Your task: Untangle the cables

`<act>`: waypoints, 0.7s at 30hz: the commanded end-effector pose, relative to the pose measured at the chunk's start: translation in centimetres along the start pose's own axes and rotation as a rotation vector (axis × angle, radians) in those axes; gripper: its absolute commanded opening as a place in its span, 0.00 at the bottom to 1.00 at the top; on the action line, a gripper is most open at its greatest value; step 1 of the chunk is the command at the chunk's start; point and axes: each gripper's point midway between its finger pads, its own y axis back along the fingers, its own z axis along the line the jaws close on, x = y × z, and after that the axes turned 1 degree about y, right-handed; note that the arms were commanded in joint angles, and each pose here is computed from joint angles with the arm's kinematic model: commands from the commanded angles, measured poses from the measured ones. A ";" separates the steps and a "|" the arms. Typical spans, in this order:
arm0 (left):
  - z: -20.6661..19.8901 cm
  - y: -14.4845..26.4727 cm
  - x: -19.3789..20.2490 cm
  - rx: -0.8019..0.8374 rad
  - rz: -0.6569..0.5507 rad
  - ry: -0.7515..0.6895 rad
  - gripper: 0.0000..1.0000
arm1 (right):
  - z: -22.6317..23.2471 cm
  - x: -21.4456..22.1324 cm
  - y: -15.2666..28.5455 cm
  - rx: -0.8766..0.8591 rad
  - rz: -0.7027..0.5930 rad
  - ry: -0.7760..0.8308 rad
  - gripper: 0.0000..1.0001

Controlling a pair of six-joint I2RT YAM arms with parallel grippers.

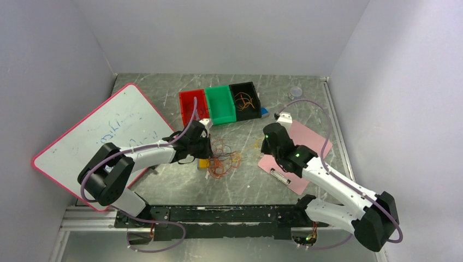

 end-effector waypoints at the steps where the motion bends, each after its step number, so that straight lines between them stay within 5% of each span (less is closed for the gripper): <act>1: -0.9 0.2 -1.1 0.028 -0.026 -0.009 0.07 | -0.3 -2.8 0.7 -0.013 -0.052 0.000 0.00; 21: -0.9 0.0 -1.2 0.025 -0.023 -0.014 0.07 | -4.5 -11.8 3.0 0.103 -0.225 -0.006 0.00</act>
